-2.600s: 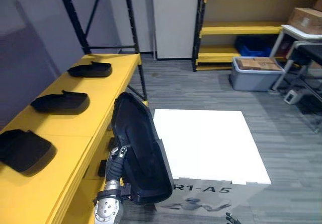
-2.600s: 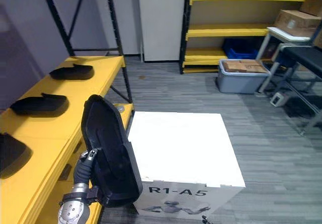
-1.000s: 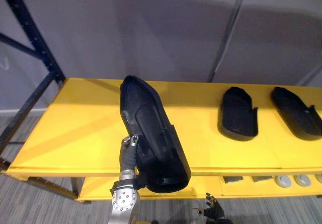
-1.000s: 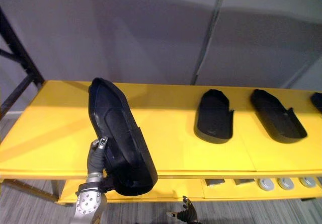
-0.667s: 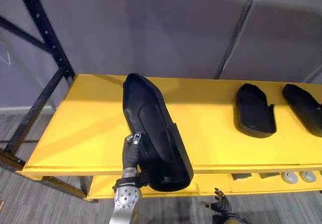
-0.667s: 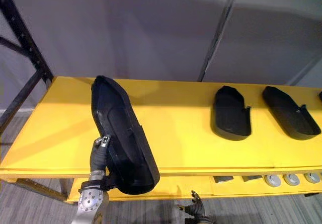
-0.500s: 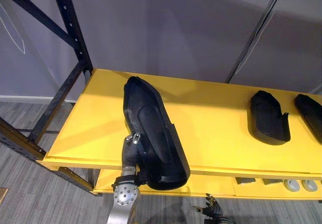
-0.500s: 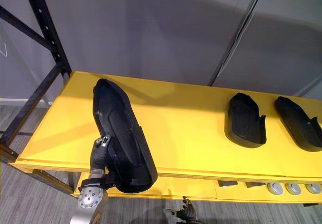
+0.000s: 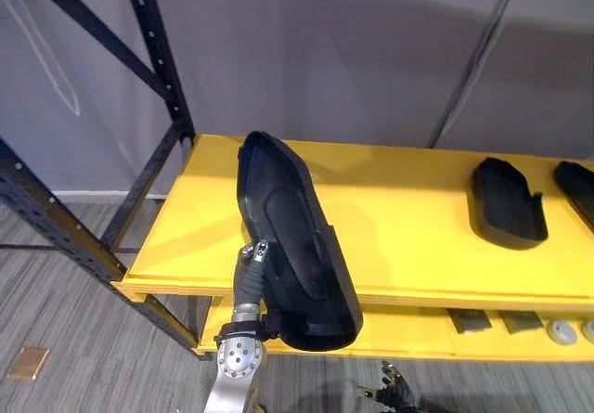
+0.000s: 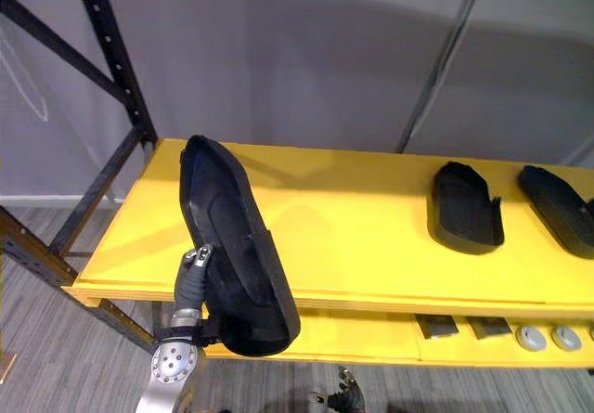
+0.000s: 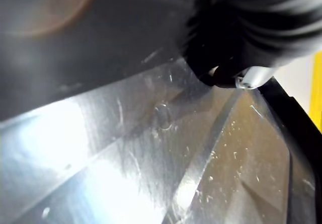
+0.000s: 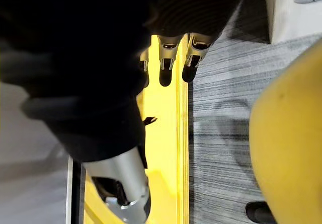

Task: Walk over and take plastic housings, then place them on the shelf

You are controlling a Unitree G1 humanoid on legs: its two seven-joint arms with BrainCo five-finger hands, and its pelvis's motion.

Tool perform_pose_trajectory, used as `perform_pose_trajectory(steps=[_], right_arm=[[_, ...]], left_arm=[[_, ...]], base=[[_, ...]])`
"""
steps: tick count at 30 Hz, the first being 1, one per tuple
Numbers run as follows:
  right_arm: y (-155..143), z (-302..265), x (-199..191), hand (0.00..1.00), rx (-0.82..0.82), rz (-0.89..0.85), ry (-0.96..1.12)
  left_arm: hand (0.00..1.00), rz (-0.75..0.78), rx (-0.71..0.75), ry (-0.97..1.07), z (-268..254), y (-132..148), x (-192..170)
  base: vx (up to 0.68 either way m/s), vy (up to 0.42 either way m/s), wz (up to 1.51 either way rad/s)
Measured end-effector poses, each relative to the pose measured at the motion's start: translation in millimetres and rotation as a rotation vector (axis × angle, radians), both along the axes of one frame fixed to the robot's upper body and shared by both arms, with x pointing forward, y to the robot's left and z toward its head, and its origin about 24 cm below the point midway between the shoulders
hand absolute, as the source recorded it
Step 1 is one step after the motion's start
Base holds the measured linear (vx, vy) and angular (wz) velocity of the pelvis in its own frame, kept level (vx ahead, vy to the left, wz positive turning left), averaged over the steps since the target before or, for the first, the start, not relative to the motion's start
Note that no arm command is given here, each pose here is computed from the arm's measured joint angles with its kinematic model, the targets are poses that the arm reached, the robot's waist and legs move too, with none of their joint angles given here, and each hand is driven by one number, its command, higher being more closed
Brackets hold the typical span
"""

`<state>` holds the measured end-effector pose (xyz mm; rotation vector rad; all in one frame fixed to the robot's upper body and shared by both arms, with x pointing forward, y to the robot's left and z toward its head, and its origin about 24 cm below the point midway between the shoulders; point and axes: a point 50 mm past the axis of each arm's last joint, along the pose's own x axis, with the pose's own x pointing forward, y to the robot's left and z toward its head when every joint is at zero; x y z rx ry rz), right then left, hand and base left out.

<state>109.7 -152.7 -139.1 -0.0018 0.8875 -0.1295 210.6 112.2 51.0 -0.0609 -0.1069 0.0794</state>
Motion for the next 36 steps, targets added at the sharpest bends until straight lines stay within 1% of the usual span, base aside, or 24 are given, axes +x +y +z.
perform_pose_trajectory(steps=[7,9,13,14,15,17,18,20,24,27,31,35,36], right_arm=[[4,-1,-3,0.0,0.011,-0.004,0.01],[3,-3,-9,0.0,0.01,-0.008,0.029],[2,-6,-16,0.0,0.009,-0.007,0.05],[2,-7,-20,0.0,0.01,-0.004,0.061],[1,-7,-20,0.0,0.011,-0.003,0.061],[0,-8,-21,0.0,0.013,0.009,0.069],[0,-8,-21,0.0,0.014,0.012,0.069],[-1,-8,-20,0.0,0.018,0.031,0.069],[-9,-6,-11,0.0,0.005,0.054,0.049],[-14,-6,-12,0.0,-0.004,0.061,0.053],[-14,-6,-12,0.0,-0.001,0.062,0.055],[-12,-8,-6,0.0,0.007,0.073,0.058],[-12,-8,-6,0.0,0.008,0.075,0.059]], left_arm=[[1.0,0.017,0.001,0.0,0,3,-2],[1.0,0.028,0.004,0.01,-2,6,-3],[1.0,0.085,0.06,0.016,-1,22,3],[1.0,0.123,0.117,0.005,3,32,11],[1.0,0.138,0.141,-0.003,6,36,14],[1.0,0.19,0.223,-0.032,15,52,32],[1.0,0.194,0.232,-0.034,16,54,34],[1.0,0.229,0.296,0.0,13,71,53],[1.0,0.272,0.347,0.111,-1,92,66],[1.0,0.272,0.35,0.147,-3,97,78],[1.0,0.297,0.397,0.18,2,114,99],[1.0,0.309,0.433,0.262,-1,132,113],[1.0,0.308,0.434,0.265,-1,132,114]], base=[[0.08,0.029,-0.17],[0.03,0.063,-0.07],[-0.02,0.024,-0.04],[-0.05,-0.007,-0.02],[-0.08,-0.014,-0.03],[-0.12,-0.015,-0.02],[-0.16,-0.01,-0.03],[-0.13,-0.005,-0.02],[-0.16,-0.007,0.03],[-0.09,0.008,0.02],[-0.02,0.004,0.03],[0.09,0.013,0.03],[0.1,-0.002,0.03]])
